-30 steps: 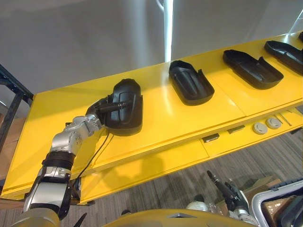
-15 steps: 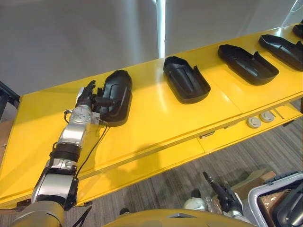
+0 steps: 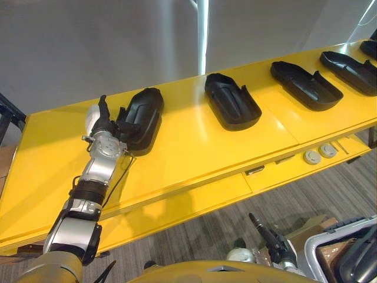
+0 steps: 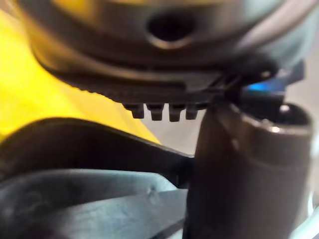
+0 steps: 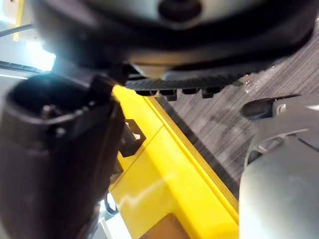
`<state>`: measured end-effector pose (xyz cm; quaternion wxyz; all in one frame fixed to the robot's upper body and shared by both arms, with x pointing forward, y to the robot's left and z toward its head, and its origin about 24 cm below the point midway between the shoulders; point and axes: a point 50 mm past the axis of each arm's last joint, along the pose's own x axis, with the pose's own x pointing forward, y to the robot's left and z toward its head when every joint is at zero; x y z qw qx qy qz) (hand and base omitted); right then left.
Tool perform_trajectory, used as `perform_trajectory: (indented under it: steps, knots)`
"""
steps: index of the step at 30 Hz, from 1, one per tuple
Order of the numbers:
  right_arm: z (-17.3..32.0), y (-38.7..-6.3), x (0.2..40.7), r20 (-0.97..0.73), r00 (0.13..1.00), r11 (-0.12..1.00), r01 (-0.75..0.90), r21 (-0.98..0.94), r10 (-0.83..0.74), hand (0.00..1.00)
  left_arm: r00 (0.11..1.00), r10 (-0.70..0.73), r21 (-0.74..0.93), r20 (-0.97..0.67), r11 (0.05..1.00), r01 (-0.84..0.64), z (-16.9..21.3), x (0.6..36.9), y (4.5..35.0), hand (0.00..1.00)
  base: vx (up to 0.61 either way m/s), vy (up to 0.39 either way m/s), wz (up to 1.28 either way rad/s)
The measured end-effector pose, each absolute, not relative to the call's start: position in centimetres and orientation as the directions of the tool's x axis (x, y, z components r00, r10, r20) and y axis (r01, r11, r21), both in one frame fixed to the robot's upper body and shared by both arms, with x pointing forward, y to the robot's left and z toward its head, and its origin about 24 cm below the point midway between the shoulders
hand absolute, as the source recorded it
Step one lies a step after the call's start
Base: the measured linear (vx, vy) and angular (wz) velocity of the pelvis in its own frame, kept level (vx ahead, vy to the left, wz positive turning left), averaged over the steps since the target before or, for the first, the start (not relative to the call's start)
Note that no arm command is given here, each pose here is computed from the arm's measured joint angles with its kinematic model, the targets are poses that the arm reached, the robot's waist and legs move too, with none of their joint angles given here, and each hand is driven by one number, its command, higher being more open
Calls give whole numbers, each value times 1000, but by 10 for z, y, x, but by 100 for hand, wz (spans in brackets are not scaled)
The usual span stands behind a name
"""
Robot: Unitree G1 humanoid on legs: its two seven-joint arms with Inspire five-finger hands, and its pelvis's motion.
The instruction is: Walk over and take three plastic housings, then place them on the shelf
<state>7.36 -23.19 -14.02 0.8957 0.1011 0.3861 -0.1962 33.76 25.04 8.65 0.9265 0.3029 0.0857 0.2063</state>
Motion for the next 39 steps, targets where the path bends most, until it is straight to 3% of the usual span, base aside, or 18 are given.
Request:
perform_trajectory:
  steps: [5, 7, 13, 21, 31, 39]
  knots:
    - [-145, -231, 66, -756, 595, 898, 439, 21, -274, 100, 931, 365, 398, -23, 857, -327, 89, 333, 231, 100, 0, 0, 2]
    - [-147, -232, 60, -773, 570, 891, 453, 13, -278, 100, 942, 334, 238, -3, 916, -324, 90, 328, 221, 100, 0, 0, 4]
    - [-151, -237, 46, -799, 520, 866, 500, -3, -303, 100, 922, 328, -88, 206, 945, -316, 118, 311, 208, 100, 0, 0, 1]
    - [-153, -236, 41, -811, 501, 863, 506, -8, -301, 100, 864, 434, -145, 255, 901, -410, 126, 300, 229, 100, 0, 0, 0]
    - [-154, -236, 36, -818, 488, 860, 510, -16, -305, 100, 794, 572, -176, 206, 820, -545, 106, 272, 261, 100, 0, 0, 3]
    - [-154, -237, 36, -818, 485, 858, 513, -20, -309, 100, 882, 465, -127, 75, 882, -454, 81, 255, 271, 100, 0, 0, 0]
